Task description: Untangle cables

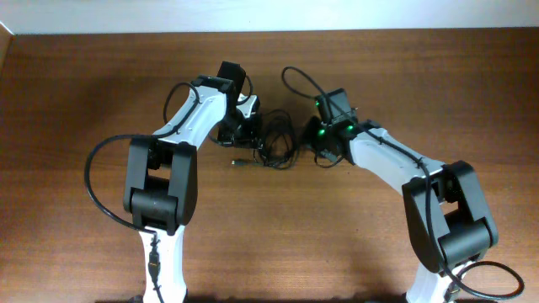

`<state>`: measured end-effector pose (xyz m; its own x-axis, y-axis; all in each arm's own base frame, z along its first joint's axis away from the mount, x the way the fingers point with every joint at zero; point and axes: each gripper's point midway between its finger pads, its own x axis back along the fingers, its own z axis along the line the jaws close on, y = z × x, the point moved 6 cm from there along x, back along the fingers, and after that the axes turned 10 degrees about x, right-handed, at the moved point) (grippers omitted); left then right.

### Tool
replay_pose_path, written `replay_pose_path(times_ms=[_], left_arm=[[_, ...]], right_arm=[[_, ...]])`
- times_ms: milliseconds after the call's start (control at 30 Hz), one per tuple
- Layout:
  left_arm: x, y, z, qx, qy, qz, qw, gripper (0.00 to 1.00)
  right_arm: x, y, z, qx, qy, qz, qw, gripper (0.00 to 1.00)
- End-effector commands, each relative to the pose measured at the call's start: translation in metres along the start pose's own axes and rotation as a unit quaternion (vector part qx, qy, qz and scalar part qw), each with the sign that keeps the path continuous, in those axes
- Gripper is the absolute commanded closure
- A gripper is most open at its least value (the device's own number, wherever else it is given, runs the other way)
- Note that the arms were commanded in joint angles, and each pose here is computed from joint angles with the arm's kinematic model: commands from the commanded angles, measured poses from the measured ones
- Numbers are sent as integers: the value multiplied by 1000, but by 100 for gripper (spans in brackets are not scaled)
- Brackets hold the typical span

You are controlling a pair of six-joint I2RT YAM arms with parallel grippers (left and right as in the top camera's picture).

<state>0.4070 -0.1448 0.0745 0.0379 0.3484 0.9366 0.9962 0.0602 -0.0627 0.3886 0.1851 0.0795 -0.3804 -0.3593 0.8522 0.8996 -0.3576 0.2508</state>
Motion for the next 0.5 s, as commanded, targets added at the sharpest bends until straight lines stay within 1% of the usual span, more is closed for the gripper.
replay_pose_path(times_ms=[0,33,133,167,200,233,267,367,433,467], left_arm=[[12,-1,0,6,-2,-9,1000,94],[13,-1,3,9,-3,-8,1000,91],[18,1,11,20,-7,-10,1000,89],[20,2,14,26,-13,-8,1000,86],[21,3,14,29,-21,-7,999,78],[22,2,15,31,-29,-4,999,50],[22,2,14,29,-35,-2,999,41],[23,1,5,-12,-75,3,997,40],[25,-1,-8,-58,-122,8,991,40],[24,-1,-9,-61,-124,8,990,41]], right_arm=[[-2,-22,3,25,-17,25,999,77],[-2,-25,0,24,-25,33,999,77],[-1,-28,-5,20,-36,43,998,77],[-2,-29,-6,24,-37,45,998,78],[-2,-30,-6,31,-36,47,998,81],[-2,-30,-5,40,-31,51,997,85],[-2,-31,-4,49,-27,55,997,87],[-2,-32,-4,66,-24,57,996,87],[-2,-31,-4,65,-24,56,996,87],[-2,-31,-4,65,-24,56,996,87]])
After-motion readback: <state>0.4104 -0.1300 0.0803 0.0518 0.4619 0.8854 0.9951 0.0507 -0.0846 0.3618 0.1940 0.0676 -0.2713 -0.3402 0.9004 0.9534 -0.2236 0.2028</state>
